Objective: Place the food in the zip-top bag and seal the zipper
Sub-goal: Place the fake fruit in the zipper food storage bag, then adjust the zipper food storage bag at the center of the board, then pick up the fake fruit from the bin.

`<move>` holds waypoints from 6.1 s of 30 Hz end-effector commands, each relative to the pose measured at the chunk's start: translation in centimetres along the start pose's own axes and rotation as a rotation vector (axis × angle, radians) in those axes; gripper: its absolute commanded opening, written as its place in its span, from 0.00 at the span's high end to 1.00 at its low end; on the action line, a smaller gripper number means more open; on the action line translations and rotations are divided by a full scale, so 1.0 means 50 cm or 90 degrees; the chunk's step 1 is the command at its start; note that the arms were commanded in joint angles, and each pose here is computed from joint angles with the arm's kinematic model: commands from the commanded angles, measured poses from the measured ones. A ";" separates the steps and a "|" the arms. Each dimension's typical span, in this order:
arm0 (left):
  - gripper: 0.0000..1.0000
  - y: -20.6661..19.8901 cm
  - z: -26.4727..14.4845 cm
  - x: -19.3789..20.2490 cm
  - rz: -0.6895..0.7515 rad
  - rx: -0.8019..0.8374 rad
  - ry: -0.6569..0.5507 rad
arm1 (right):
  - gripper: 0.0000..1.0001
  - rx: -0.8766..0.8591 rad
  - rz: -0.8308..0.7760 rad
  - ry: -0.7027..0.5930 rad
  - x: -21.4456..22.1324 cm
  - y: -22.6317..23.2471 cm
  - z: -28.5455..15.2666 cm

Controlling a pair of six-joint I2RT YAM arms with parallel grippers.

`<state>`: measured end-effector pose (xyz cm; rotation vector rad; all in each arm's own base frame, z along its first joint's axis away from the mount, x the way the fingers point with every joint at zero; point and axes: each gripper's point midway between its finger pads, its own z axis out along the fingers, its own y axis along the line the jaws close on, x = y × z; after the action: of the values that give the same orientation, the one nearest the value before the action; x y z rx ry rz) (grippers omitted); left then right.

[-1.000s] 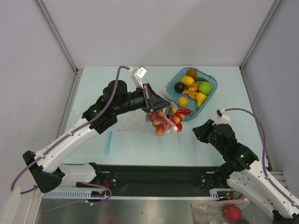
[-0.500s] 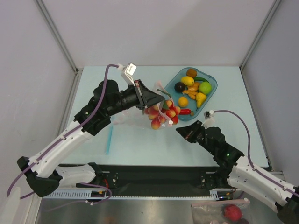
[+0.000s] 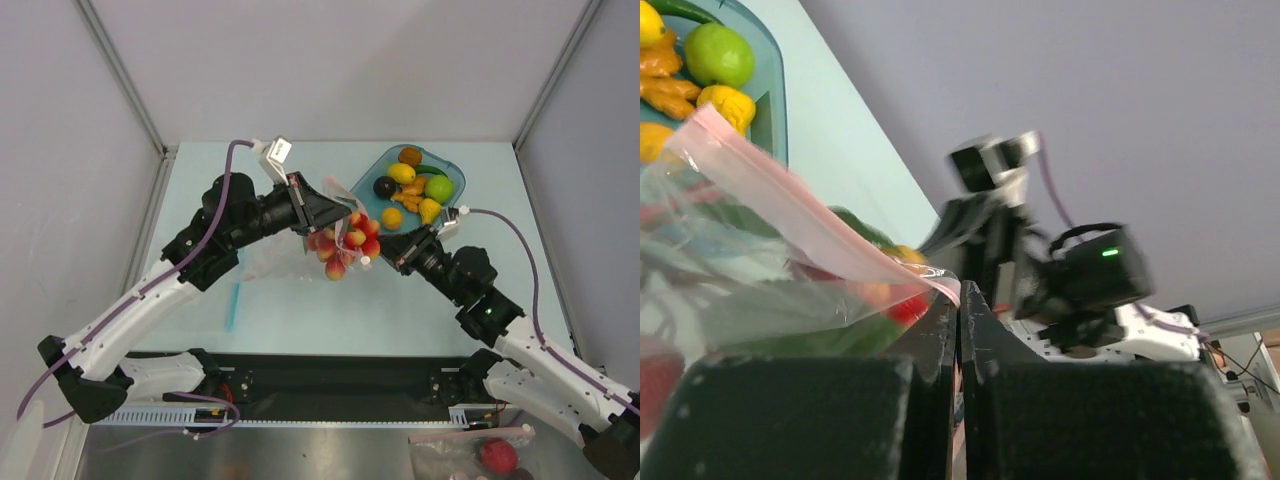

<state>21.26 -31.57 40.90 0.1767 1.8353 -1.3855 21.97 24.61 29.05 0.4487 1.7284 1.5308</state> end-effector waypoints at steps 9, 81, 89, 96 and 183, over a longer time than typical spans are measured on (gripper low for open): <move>1.00 -0.013 0.005 0.001 -0.008 0.054 -0.010 | 0.96 -0.099 -0.036 0.001 -0.060 0.235 -0.019; 0.99 0.039 -0.030 0.019 0.088 -0.035 0.031 | 0.31 0.261 -0.450 0.053 -0.051 0.067 -0.086; 0.98 0.093 -0.059 -0.033 0.192 -0.178 0.014 | 0.34 0.296 -0.460 0.013 -0.083 0.039 -0.061; 0.98 0.199 -0.112 -0.117 0.321 -0.447 0.024 | 0.36 0.335 -0.439 0.009 -0.143 -0.034 -0.020; 1.00 0.409 -0.093 -0.033 0.324 -0.419 0.079 | 0.63 0.569 -0.442 0.033 -0.306 -0.426 0.206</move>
<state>31.02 -18.89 26.68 0.3346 2.0817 -0.4025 43.87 14.97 6.58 0.2010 2.4215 0.1313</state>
